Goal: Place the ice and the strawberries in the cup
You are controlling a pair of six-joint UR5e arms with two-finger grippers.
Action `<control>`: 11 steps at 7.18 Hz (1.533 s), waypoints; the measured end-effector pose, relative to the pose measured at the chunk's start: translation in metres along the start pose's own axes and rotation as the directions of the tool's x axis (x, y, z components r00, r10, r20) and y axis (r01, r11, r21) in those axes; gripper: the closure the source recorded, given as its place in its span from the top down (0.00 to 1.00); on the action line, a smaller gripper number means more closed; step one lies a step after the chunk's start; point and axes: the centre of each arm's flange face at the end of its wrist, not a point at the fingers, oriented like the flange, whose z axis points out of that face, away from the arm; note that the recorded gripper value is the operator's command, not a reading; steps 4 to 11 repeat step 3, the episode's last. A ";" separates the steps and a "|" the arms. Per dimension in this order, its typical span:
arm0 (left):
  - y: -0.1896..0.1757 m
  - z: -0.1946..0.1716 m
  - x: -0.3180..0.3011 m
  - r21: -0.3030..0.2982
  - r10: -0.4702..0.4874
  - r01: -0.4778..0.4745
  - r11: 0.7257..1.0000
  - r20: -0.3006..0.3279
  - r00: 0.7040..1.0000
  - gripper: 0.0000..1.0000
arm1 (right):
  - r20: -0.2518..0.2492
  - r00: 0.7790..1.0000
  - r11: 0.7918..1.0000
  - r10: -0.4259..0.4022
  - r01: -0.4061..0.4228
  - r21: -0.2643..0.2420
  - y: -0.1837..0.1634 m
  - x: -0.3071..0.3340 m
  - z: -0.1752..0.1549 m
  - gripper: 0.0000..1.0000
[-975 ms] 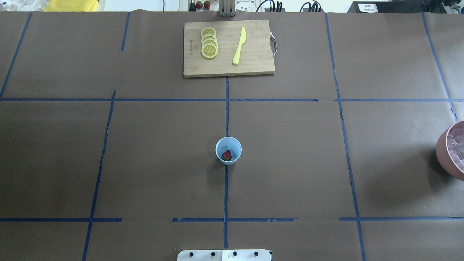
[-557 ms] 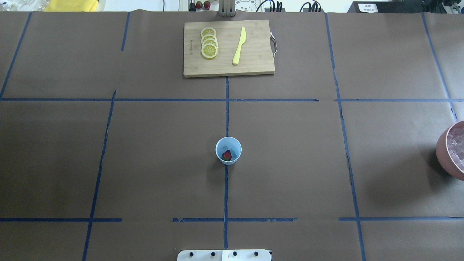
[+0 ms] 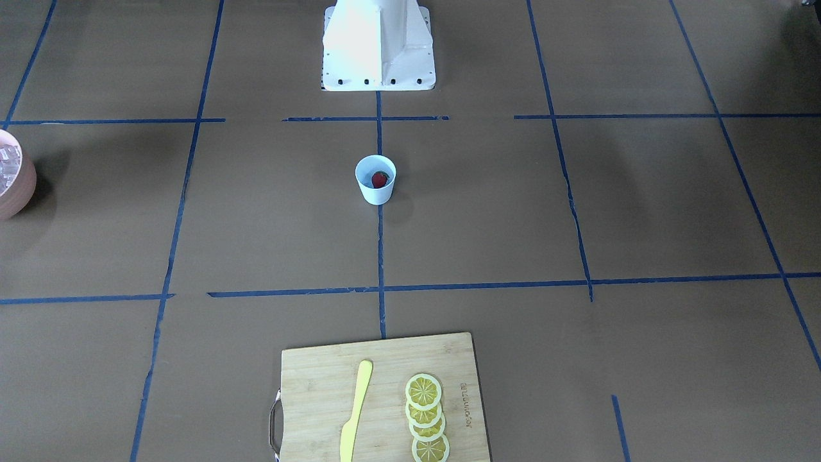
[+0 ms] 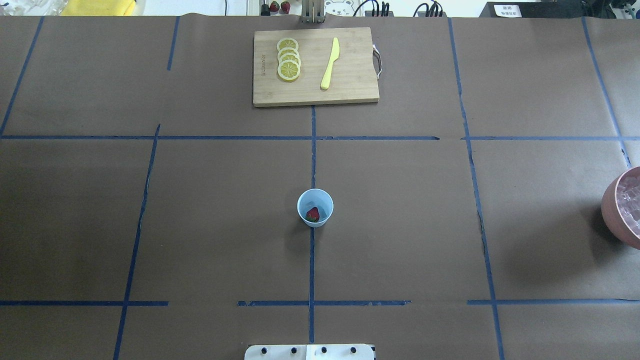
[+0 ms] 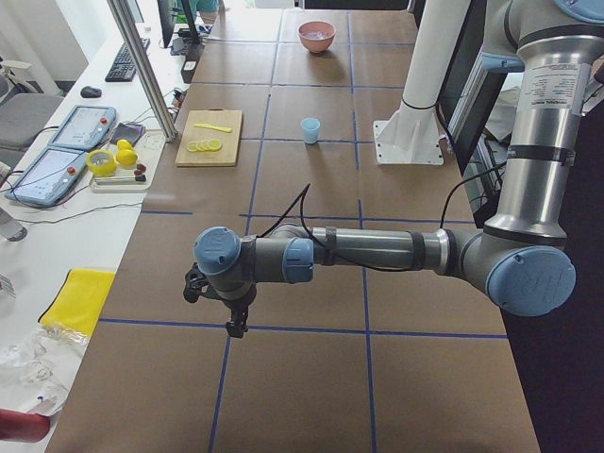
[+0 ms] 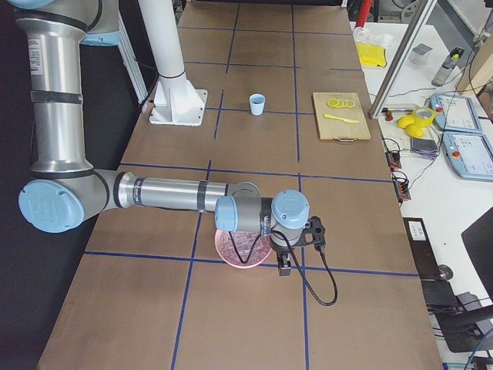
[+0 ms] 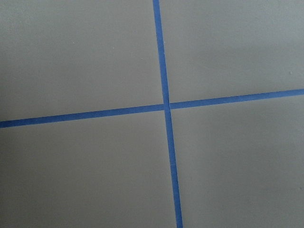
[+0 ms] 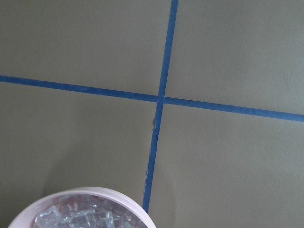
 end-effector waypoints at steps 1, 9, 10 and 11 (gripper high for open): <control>0.000 -0.001 0.001 0.001 0.001 -0.001 1.000 0.001 1.000 1.00 | -0.001 1.000 1.000 0.001 -0.001 -0.001 0.001 0.001 0.001 1.00; -0.001 -0.002 0.002 0.003 0.002 -0.002 1.000 0.003 1.000 1.00 | -0.002 1.000 1.000 0.001 -0.001 -0.002 0.003 0.002 0.002 1.00; -0.001 -0.002 0.002 0.003 0.002 -0.002 1.000 0.003 1.000 1.00 | -0.002 1.000 1.000 0.001 -0.001 -0.002 0.003 0.002 0.002 1.00; -0.001 -0.002 0.002 0.003 0.002 -0.002 1.000 0.003 1.000 1.00 | -0.002 1.000 1.000 0.001 -0.001 -0.002 0.003 0.002 0.002 1.00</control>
